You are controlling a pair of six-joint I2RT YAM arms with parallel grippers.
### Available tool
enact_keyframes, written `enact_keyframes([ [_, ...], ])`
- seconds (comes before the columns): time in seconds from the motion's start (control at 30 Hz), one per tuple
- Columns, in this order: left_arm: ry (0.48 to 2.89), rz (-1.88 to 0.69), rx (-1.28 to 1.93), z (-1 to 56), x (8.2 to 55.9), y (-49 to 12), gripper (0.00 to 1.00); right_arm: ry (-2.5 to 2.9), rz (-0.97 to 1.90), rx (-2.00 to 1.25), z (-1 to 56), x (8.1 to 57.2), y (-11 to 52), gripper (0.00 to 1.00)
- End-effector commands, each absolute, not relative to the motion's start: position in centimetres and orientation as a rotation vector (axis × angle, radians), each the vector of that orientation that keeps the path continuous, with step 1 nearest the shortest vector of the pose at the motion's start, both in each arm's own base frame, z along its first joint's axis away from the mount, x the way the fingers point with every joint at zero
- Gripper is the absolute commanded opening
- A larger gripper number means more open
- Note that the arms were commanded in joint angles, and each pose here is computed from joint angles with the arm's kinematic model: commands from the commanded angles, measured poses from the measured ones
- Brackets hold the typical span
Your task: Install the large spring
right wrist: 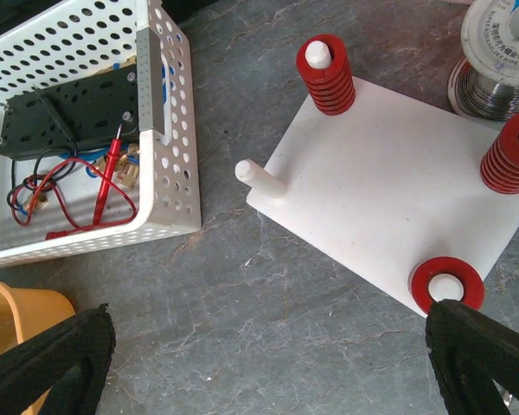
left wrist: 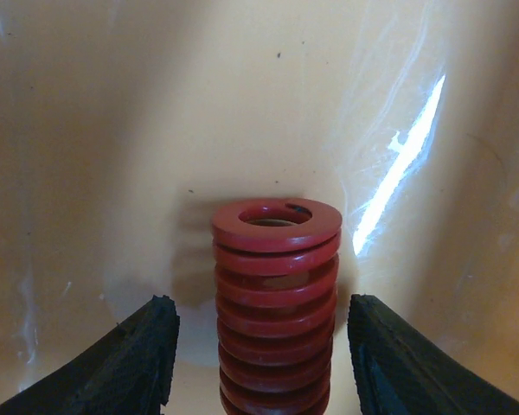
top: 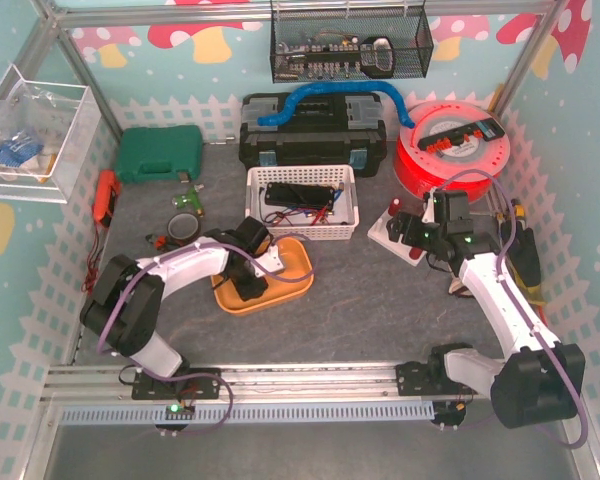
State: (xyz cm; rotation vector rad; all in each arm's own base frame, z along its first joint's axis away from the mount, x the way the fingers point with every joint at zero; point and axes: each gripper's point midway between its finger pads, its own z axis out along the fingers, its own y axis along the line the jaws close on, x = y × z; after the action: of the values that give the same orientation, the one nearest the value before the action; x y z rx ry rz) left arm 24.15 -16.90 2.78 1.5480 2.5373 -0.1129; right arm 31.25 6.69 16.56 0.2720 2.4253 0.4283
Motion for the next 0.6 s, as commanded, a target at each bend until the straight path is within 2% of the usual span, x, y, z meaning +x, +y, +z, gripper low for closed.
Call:
enact_keyframes([
  [0.0, 2.55, -0.155, 1.533, 2.9, 23.6, -16.8, 0.54, 2.39, 0.431, 0.262, 17.7, 31.9, 6.6, 0.97],
  [0.43, 2.467, -0.232, 1.411, 6.4, 26.0, -18.6, 0.22, 2.354, 0.526, 0.162, 19.5, 32.2, 8.2, 0.97],
  [0.57, 2.403, -0.289, 1.326, 9.5, 27.2, -20.0, 0.19, 2.322, 0.576, 0.132, 20.9, 32.7, 9.0, 0.96],
])
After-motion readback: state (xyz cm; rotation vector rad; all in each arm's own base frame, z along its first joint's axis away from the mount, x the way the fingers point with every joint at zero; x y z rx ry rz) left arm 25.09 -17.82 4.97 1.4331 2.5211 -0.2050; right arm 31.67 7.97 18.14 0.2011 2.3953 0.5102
